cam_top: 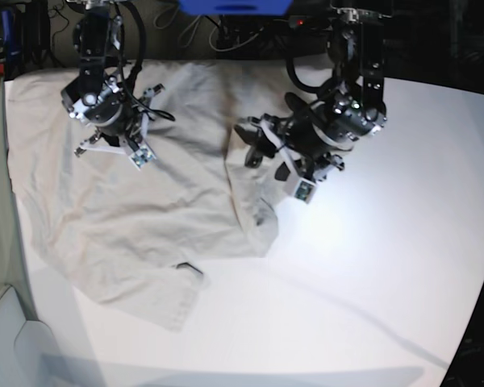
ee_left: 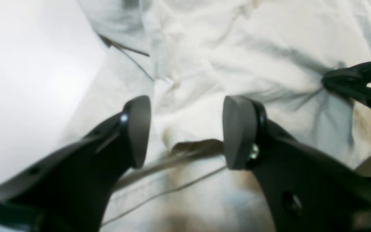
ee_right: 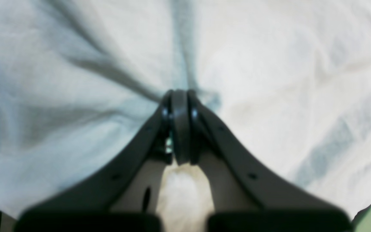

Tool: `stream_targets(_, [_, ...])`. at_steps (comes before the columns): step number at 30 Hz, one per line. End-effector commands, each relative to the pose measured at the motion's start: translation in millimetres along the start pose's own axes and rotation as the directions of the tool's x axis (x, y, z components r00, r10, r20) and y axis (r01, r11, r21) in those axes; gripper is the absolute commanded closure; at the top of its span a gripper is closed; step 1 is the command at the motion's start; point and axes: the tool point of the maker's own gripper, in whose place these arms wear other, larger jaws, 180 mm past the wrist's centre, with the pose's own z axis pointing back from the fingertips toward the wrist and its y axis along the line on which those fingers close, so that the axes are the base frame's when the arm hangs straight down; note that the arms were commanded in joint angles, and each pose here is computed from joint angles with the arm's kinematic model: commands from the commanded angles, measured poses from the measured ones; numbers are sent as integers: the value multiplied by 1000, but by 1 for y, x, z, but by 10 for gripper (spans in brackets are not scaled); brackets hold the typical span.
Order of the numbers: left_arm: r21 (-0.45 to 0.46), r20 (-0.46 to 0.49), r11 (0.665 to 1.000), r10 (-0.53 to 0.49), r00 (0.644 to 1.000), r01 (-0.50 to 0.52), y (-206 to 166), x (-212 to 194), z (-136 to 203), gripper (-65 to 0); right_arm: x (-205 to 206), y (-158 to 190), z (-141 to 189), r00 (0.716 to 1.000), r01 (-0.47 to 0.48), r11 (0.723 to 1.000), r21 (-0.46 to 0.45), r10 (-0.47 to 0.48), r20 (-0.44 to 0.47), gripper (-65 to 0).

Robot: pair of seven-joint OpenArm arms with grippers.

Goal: Layout the t-shirt on the table in an organized manner, then fold the t-shirt properly
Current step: 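Lift the bunched fabric with the left gripper and release it, then pull the shirt edge outward with the left gripper to flatten it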

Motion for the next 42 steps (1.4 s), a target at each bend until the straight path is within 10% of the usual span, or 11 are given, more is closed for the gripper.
stream_targets(1, [-15,44,1000,5,999,-4,-4,10,1,-344,0,-7,2,1000,-4,1000,-22,4,-5,0])
stream_targets(13, [-28,11,998,48,999,-47,-3,-9,-9,-447,0,-7,2,1000,-4,1000,-22,4,-5,0])
stream_targets(20, [-32,3,998,54,999,-54,-4,-12,-11,-219,0,-7,2,1000,-3,1000,-21,3,-4,0])
stream_targets(32, [-6,76,1000,22,997,-22,3,13,2,-12,0,-7,2,1000,-3,1000,-21,3,-4,0])
stream_targets(42, [152,226,987,13,974,-48,63,65,35,-7,0,-6,2,1000,-3,1000,-20,3,-5,0])
